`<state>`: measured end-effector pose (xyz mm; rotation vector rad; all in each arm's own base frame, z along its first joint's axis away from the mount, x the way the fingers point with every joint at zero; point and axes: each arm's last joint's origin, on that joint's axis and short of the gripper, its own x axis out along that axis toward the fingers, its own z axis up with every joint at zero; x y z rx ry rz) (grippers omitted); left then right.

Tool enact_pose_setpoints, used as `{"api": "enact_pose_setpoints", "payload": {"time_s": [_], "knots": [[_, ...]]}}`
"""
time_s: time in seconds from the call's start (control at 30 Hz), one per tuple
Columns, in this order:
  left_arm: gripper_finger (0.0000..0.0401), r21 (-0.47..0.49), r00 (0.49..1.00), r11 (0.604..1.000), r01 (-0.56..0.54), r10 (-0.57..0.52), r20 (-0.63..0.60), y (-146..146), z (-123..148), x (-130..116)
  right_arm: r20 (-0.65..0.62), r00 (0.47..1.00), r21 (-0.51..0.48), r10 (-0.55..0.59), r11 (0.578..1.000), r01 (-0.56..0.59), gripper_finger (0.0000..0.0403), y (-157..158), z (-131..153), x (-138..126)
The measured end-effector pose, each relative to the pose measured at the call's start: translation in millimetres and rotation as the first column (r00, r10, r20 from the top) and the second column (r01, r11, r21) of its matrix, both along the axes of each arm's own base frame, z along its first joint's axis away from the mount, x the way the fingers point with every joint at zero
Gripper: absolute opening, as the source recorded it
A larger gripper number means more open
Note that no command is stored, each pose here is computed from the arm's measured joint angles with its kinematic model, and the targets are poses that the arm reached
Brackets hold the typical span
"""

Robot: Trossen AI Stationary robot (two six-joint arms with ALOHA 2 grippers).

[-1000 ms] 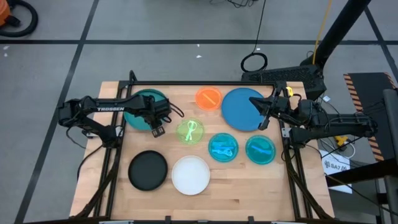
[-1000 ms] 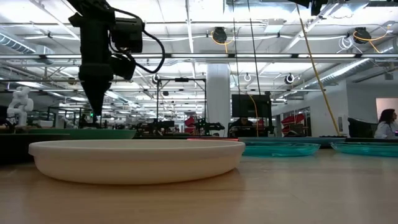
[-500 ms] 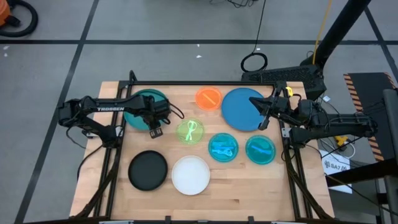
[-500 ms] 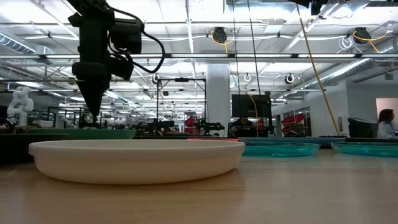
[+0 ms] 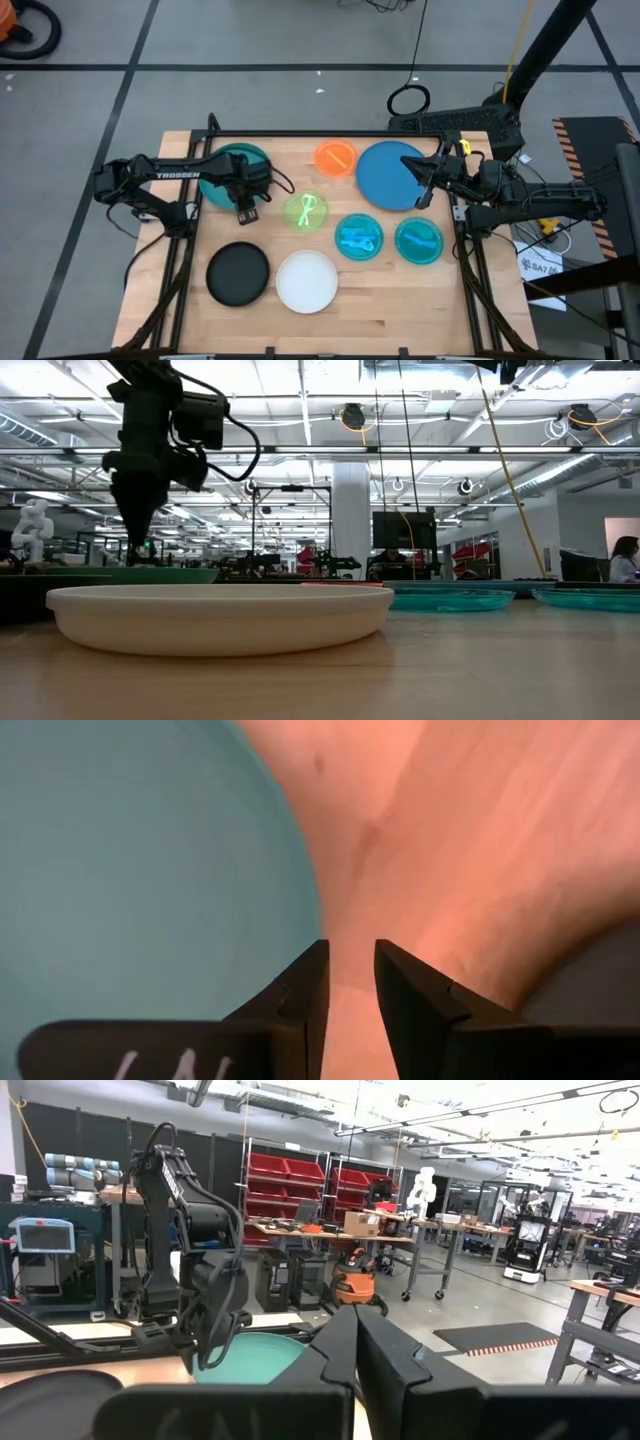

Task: Stack plastic plates
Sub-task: Stack the green plate on top of the blue plate

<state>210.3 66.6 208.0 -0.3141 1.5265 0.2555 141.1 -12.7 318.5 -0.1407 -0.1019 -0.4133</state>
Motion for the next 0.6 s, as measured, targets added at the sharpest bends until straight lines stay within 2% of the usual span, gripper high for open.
{"api": "enact_pose_setpoints", "payload": {"time_s": [0.17,0.3,0.4,0.6], "knots": [[0.0127,-0.009,0.997,0.997,0.077,-0.077,-0.024,-2.4,0.0,-2.2,0.000,1.000,0.000,0.000,1.000,0.000,0.0002,0.0,0.0,0.0],[0.0131,0.008,0.999,0.999,0.033,-0.032,-0.029,-2.3,0.1,-1.9,0.000,1.000,0.000,0.000,1.000,0.000,0.0002,0.0,0.0,0.0],[0.0136,0.021,0.999,0.999,0.040,-0.039,-0.035,-2.1,0.1,-2.1,-0.001,1.000,-0.003,-0.001,1.000,0.001,0.0002,0.0,0.0,0.0],[0.0189,0.064,1.000,0.998,0.023,-0.024,0.007,-0.1,0.2,2.7,-0.002,1.000,-0.004,-0.001,1.000,0.001,0.0002,0.0,0.0,0.0]]}}
